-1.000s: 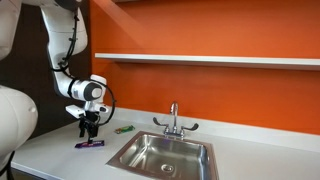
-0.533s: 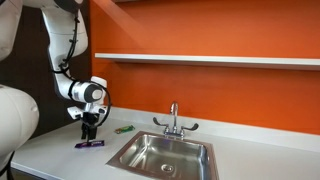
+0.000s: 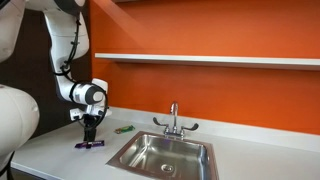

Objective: Put the candy bar on the shelf

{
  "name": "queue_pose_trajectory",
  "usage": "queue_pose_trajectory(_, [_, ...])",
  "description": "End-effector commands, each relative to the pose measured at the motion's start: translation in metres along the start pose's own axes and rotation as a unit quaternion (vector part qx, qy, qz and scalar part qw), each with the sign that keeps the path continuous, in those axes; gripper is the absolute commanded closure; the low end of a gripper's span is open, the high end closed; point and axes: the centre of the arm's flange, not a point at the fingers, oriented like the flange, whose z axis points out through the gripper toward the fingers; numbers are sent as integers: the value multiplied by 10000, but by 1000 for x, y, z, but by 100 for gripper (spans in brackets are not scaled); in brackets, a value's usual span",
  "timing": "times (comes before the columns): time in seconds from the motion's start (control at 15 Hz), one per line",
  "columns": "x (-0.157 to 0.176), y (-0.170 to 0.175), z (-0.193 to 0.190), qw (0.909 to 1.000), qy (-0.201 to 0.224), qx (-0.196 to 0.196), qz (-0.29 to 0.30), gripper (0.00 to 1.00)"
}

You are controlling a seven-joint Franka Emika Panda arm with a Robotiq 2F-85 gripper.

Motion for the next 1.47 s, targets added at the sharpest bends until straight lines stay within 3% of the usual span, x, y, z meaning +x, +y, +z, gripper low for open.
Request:
queue_pose_trajectory(0.0, [4, -7, 0, 9997, 102, -5, 221, 0])
queue_pose_trajectory(0.87, [16, -10, 5, 9995, 50, -24, 310, 0])
queue_pose_trajectory(0.93, [17, -10, 5, 9995, 41, -28, 303, 19])
queue_pose_trajectory(1.4, [20, -14, 4, 9996, 52, 21, 272, 75])
